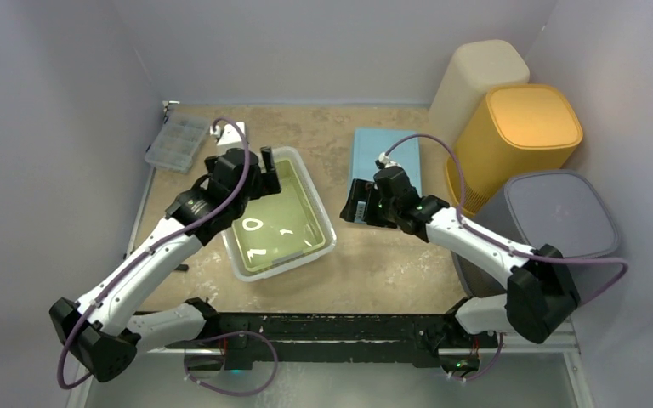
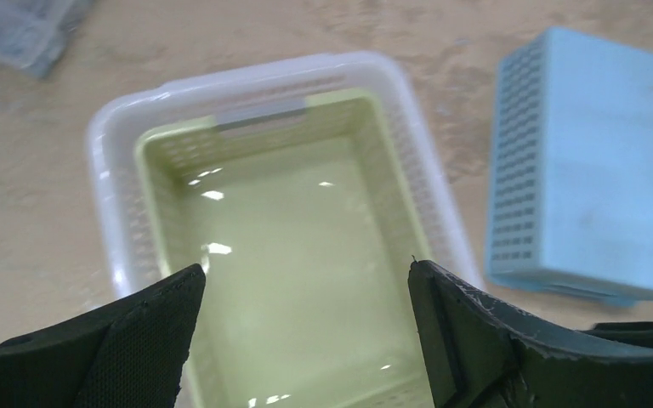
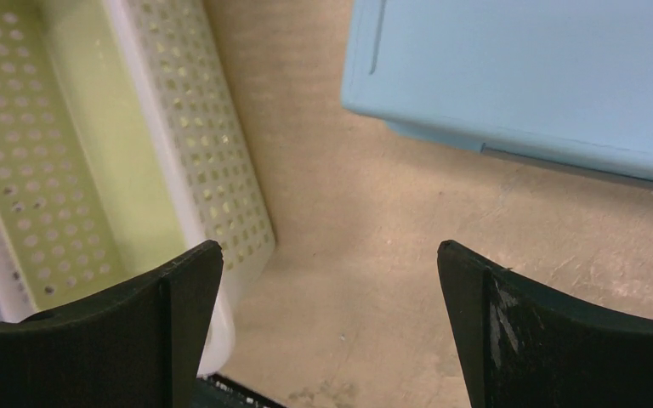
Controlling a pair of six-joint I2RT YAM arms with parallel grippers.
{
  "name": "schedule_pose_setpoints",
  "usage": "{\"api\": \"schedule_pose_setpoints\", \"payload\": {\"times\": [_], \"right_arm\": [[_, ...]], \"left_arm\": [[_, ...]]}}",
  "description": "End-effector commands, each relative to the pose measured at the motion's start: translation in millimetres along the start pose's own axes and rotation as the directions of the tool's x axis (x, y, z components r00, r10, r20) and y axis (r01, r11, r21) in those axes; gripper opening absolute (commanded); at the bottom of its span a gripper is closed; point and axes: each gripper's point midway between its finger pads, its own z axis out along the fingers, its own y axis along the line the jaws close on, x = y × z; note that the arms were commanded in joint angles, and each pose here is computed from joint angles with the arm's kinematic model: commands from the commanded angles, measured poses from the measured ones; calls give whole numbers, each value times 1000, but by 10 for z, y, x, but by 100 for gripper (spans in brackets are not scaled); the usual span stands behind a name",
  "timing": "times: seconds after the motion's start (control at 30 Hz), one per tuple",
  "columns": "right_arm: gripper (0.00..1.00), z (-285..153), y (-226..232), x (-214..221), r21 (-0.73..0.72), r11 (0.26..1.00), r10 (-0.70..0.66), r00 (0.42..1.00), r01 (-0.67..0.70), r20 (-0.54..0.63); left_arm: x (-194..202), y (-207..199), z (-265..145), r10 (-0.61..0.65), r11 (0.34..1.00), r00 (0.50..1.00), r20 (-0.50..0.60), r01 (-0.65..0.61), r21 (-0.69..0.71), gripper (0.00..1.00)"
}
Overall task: Turn the large container upside down
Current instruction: Move the container to the center of the board.
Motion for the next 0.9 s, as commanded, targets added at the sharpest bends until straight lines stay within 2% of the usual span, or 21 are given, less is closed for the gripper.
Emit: {"api": "schedule_pose_setpoints", "payload": {"times": [0.0,0.13,0.27,0.87], "right_arm": [[99,145,-9,-341,88,992,76,989,-88,127],[99,322,-67,-479,176,982,49,989,-73,137],[99,423,-295,-653,319,948,-35,987,-16,154],[99,760,-890,-1154,407,913,-76,988,16,133]], "left_arm": [[320,681,-128,50,980,994,-96,-67,-187,89],[557,842,-146,27,980,988,-155,-56,-189,89],[647,884,-171,28,978,982,-185,-65,-198,89],[742,835,-103,34,981,975,-220,-74,-178,88]]}}
